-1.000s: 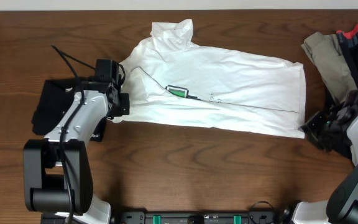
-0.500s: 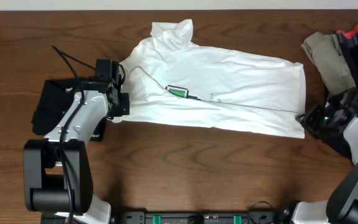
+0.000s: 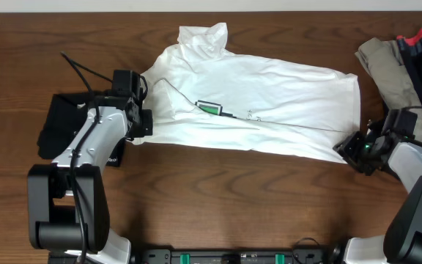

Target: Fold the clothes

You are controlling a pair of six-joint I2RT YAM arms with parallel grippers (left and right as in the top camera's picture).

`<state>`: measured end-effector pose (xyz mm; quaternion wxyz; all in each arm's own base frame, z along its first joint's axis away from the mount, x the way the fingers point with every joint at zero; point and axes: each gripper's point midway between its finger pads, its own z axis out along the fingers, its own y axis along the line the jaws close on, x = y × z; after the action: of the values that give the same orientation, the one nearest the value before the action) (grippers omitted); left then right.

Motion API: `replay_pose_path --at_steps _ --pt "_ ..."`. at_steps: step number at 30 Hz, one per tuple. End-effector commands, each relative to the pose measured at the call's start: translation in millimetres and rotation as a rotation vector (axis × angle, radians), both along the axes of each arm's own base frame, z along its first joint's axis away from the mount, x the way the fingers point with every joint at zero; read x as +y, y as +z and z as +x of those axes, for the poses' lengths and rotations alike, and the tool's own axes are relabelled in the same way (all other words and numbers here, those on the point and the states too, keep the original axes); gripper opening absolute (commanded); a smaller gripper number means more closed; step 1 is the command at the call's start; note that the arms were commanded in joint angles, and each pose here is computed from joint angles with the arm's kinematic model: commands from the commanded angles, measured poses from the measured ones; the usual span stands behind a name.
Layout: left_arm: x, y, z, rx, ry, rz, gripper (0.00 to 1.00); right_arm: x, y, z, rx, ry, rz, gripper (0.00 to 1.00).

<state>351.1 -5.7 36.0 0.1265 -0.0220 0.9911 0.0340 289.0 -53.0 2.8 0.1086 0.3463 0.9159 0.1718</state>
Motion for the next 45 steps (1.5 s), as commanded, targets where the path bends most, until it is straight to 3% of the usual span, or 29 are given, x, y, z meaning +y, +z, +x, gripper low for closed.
replay_pose_path --at_steps 1,4,7,8,18,30,31,32,34,35,39,45 --pt "1 -3 -2 0.011 -0.002 0.003 0.11 0 -7 -4 0.027 -0.022 -0.015 0.37" --pt "1 -3 -2 0.011 -0.002 0.003 0.11 -3 -6 0 0.016 -0.042 -0.022 0.26" --pt "1 -3 -2 0.011 -0.002 0.003 0.11 -6 -4 6 -0.005 -0.070 -0.021 0.04" --pt "1 -3 -2 0.011 -0.002 0.003 0.11 -5 -3 8 -0.015 -0.072 -0.016 0.01" --pt "1 -3 -2 0.010 -0.003 0.004 0.11 -2 20 48 -0.196 -0.128 0.088 0.01" --pt "1 -3 -2 0.010 -0.003 0.004 0.11 -20 47 90 -0.400 -0.157 0.039 0.01" --pt "1 -3 -2 0.010 -0.003 0.004 0.11 -21 49 92 -0.414 -0.156 0.035 0.02" --pt "1 -3 -2 0.010 -0.003 0.004 0.11 -22 51 94 -0.426 -0.155 0.032 0.10" --pt "1 -3 -2 0.010 -0.003 0.004 0.11 -22 52 95 -0.434 -0.154 0.029 0.45" --pt "1 -3 -2 0.010 -0.003 0.004 0.11 -22 52 94 -0.432 -0.150 0.031 0.56" --pt "1 -3 -2 0.011 -0.003 0.004 0.12 -23 45 82 -0.397 -0.112 0.043 0.58" --pt "1 -3 -3 0.015 -0.004 0.004 0.15 -26 22 31 -0.210 -0.071 0.095 0.48"
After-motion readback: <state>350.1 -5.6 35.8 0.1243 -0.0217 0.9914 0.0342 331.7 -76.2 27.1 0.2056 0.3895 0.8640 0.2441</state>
